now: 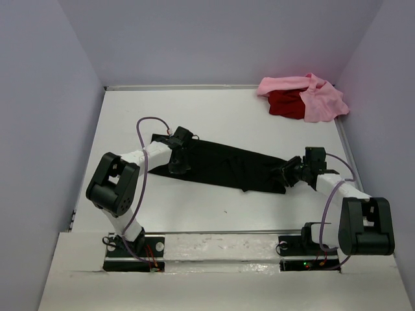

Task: Fold and stack the t-shirts
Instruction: Fold the tshirt

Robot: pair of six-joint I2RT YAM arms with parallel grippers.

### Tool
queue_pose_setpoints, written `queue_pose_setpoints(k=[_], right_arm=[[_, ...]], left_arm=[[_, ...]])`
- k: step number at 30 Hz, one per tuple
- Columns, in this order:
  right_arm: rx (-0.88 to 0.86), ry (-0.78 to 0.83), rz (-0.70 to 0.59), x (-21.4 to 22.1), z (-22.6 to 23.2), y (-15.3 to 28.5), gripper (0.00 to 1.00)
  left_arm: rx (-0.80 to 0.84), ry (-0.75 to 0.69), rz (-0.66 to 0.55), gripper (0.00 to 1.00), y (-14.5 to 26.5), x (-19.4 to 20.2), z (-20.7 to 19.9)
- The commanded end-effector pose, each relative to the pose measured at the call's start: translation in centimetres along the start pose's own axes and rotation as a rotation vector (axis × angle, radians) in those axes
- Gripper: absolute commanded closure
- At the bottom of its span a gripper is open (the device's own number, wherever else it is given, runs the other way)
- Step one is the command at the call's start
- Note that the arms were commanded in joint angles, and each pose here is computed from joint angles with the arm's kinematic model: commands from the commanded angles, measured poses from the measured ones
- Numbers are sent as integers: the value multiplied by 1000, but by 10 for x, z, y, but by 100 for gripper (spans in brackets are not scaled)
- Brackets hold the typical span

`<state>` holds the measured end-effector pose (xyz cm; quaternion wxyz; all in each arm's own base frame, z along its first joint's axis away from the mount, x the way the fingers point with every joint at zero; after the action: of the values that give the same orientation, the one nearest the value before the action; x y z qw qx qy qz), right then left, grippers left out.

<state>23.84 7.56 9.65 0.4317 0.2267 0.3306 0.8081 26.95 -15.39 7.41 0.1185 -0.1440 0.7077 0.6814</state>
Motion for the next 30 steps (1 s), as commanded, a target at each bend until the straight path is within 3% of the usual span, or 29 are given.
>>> queue_pose_setpoints(k=[1, 5, 8, 14, 30], right_arm=[[-67, 37, -40, -8, 22, -2, 59], [-69, 42, -33, -7, 24, -5, 60], [-71, 52, -31, -7, 27, -6, 67], [-70, 55, -26, -10, 30, -11, 100], [-83, 51, -37, -22, 57, -13, 100]], left_arm=[[-59, -13, 32, 93, 2, 8, 13], [-59, -13, 33, 93, 2, 8, 13], [-61, -12, 36, 94, 1, 8, 13], [-64, -14, 35, 93, 1, 8, 14], [-68, -15, 32, 93, 1, 5, 13]])
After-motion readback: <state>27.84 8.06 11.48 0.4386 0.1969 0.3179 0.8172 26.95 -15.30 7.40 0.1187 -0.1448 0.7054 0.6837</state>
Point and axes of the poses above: each gripper's point midway between its finger pads, its own y axis back along the fingers, its own z axis along the line the jaws close on, x = y × z, the point moved 6 cm from there along y, back along the fingers, and after that the axes turned 4 degrees about -y, right-handed, at the moved point
